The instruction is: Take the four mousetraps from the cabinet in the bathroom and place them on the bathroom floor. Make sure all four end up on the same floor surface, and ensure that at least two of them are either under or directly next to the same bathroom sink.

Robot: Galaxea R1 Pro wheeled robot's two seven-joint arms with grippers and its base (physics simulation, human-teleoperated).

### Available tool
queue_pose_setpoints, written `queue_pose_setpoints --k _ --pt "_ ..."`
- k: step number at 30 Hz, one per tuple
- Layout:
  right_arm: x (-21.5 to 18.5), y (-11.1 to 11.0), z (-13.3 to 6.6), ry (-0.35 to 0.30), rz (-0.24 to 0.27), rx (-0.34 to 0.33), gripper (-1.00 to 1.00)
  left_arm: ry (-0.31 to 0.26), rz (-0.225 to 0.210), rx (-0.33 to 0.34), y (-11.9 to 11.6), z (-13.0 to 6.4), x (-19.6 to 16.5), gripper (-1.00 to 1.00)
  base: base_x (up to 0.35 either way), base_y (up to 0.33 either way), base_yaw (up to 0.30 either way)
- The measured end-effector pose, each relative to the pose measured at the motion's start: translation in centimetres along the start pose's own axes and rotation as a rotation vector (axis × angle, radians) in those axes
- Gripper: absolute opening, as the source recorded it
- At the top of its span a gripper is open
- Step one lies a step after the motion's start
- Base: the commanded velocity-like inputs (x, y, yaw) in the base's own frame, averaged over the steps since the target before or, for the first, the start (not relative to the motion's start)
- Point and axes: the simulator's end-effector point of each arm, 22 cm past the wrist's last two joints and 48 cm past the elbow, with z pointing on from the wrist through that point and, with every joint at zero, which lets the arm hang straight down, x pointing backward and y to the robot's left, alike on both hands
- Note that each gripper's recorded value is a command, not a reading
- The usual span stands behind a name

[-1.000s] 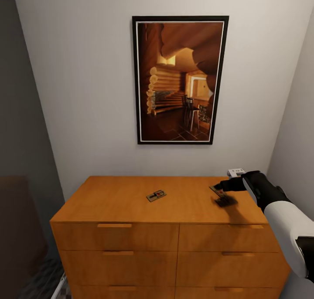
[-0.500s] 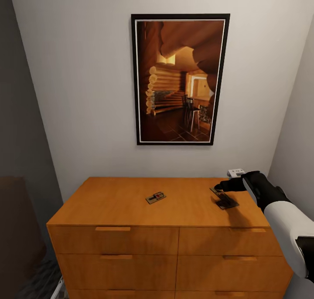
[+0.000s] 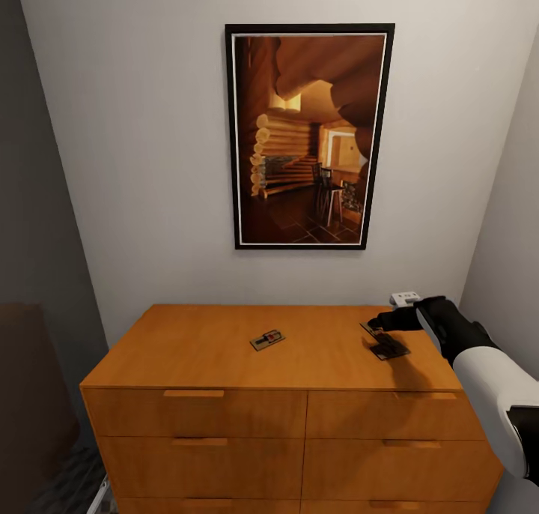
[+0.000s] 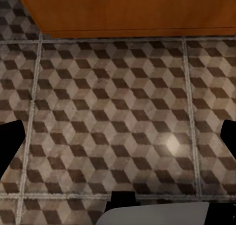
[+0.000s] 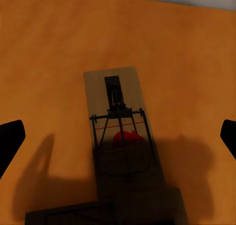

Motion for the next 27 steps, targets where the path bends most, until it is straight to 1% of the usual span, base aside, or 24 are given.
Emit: queue_pose_setpoints --k 27 --pt "0.74 0.0 0.77 0.0 -0.005 -0.004 1.0 0.006 0.0 0.0 -0.01 -0.05 0.22 1.0 0.0 0.0 0.0"
